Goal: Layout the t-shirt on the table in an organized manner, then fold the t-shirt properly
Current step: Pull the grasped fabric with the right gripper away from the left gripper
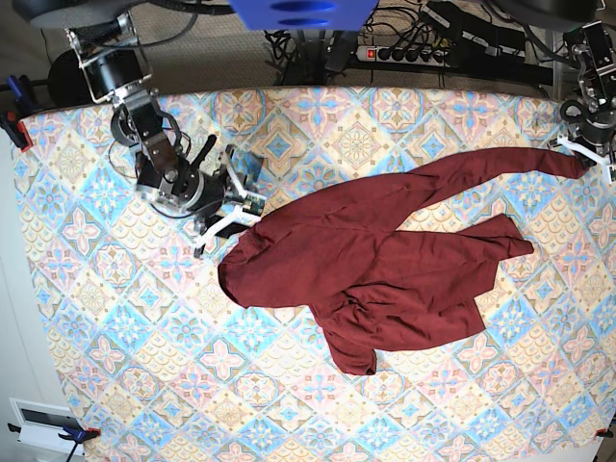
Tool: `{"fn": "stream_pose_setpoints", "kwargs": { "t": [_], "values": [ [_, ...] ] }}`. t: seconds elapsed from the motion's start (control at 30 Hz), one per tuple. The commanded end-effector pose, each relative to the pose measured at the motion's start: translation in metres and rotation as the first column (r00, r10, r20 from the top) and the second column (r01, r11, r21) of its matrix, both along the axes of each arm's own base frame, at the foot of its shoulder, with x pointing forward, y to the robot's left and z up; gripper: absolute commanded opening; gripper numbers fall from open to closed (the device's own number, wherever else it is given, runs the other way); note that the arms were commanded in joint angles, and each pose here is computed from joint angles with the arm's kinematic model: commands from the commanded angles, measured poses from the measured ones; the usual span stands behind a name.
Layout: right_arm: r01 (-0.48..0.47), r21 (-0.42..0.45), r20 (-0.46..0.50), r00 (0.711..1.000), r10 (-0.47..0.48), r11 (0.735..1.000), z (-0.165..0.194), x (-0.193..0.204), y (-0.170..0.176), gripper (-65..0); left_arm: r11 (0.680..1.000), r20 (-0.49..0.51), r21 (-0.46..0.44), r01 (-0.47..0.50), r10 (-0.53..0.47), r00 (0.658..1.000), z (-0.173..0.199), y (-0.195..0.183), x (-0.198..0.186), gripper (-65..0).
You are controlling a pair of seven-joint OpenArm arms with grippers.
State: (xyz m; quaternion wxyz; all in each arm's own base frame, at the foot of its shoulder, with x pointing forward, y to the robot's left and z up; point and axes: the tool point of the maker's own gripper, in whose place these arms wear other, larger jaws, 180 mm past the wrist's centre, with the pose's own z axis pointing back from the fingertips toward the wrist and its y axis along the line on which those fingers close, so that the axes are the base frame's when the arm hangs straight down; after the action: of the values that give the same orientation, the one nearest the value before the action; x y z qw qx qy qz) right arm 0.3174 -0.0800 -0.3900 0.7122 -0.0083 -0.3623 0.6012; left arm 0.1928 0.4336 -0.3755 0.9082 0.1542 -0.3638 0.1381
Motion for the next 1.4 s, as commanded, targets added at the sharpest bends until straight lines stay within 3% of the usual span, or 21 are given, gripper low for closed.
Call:
{"fn": "stream_pose_setpoints", "kwargs": {
  "t": [0.0,0.3,0.43,0.5,0.63,0.73,0.87,1.1,1.23,1.37],
  "values": [
    [0.009,-0.005,0.016,1.0,-0.009,1.0,0.003,0.007,-0.006,-44.9,0.999,0.04,0.034,0.007,-0.009,0.999,0.016,0.007,0.009,-65.0],
    [0.036,-0.038,0.004,0.999,-0.036,0.999,-0.002,0.031,-0.018,-44.8,0.999,0.042,0.033,0.007,-0.008,0.999,0.016,0.007,0.009,-65.0],
    [0.154,0.047,0.004,0.988,-0.154,0.987,0.021,0.055,-0.035,-45.0,0.999,0.043,0.033,0.007,-0.008,0.999,0.016,0.007,0.009,-65.0],
    [0.25,0.174,-0.05,0.968,-0.245,0.952,0.033,0.063,-0.038,-45.0,0.999,0.045,0.033,0.007,-0.008,0.999,0.017,0.007,0.01,-65.0],
    [0.374,0.365,-0.122,0.927,-0.354,0.853,0.061,0.074,-0.056,-44.8,0.999,0.044,0.031,0.007,-0.008,0.999,0.016,0.006,0.01,-65.0],
    [0.422,0.479,-0.203,0.907,-0.37,0.77,0.073,0.075,-0.049,-44.8,0.999,0.043,0.031,0.008,-0.01,0.999,0.016,0.006,0.01,-65.0],
    [0.454,0.545,-0.268,0.891,-0.366,0.705,0.078,0.075,-0.037,-44.8,0.999,0.045,0.031,0.008,-0.01,0.999,0.016,0.006,0.01,-65.0],
    [0.459,0.592,-0.335,0.888,-0.316,0.662,0.072,0.069,0.003,-44.8,0.999,0.045,0.031,0.008,-0.01,0.999,0.016,0.006,0.01,-65.0],
    [0.475,0.58,-0.364,0.878,-0.31,0.662,0.06,0.058,0.008,-44.8,0.999,0.045,0.031,0.008,-0.01,0.999,0.016,0.006,0.01,-65.0],
    [0.53,0.549,-0.432,0.842,-0.324,0.646,0.036,0.054,0.002,-44.8,1.0,0.045,0.029,0.008,-0.009,0.999,0.016,0.006,0.011,-65.0]
  ]
}}
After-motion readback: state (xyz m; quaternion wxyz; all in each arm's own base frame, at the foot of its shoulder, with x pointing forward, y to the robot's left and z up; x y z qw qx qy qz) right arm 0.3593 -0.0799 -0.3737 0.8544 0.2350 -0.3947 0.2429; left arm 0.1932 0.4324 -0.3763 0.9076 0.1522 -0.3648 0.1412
